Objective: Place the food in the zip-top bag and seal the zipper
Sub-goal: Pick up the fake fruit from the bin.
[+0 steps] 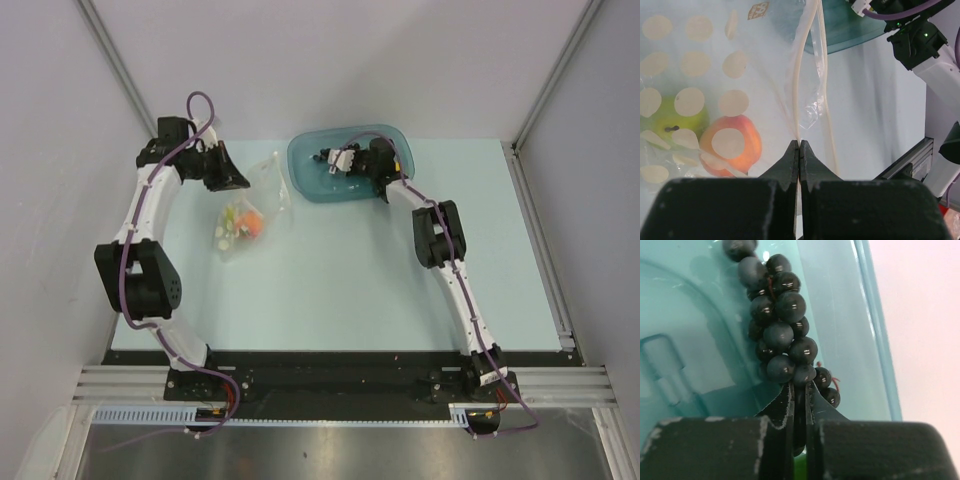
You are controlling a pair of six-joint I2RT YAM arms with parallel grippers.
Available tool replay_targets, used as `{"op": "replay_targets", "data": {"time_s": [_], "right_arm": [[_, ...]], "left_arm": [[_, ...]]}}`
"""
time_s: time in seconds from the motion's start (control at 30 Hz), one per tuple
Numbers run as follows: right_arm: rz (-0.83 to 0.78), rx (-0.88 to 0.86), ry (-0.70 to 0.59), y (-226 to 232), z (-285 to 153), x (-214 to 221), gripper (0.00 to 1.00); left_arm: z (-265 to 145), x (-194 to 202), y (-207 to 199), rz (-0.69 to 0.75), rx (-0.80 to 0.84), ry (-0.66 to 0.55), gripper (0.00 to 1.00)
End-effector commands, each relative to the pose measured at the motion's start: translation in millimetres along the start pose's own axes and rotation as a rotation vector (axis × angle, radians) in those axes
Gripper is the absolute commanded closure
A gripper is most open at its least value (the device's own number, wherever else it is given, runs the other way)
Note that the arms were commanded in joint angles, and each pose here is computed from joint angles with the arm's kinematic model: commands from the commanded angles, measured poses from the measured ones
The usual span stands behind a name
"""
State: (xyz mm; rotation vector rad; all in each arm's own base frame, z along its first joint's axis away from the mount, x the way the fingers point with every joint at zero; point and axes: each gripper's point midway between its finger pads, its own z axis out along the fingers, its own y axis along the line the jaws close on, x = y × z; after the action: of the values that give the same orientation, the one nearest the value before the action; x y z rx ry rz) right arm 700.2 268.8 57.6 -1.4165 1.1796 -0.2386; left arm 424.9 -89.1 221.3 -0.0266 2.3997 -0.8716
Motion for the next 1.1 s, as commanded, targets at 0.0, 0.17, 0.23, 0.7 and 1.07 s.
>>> {"op": "replay_targets", "data": {"time_s": [0.0, 0.17, 0.23, 0.7, 1.07], "right_arm": [[0.021, 0.102, -0.058, -52, -23, -29, 1.00], [0.114, 0.136, -0.122, -77, -46, -63, 1.00], [0.123, 0.176, -0.152, -100, -58, -81, 1.00], [0.182, 0.149, -0.333, -129, -137, -188, 1.00], [0.239, -0.050, -0.559, -93, -200, -313, 1.00]], "left_arm": [[-6, -15, -10, 0.047, 0.027, -0.033, 1.00], [-6, -16, -12, 0.057, 0.034, -0.034, 1.00], [-7, -17, -14, 0.062, 0.039, -0.035, 1.00], [-7, -14, -23, 0.077, 0.076, -0.041, 1.00], [-3, -7, -41, 0.093, 0.121, -0.041, 1.00]]}}
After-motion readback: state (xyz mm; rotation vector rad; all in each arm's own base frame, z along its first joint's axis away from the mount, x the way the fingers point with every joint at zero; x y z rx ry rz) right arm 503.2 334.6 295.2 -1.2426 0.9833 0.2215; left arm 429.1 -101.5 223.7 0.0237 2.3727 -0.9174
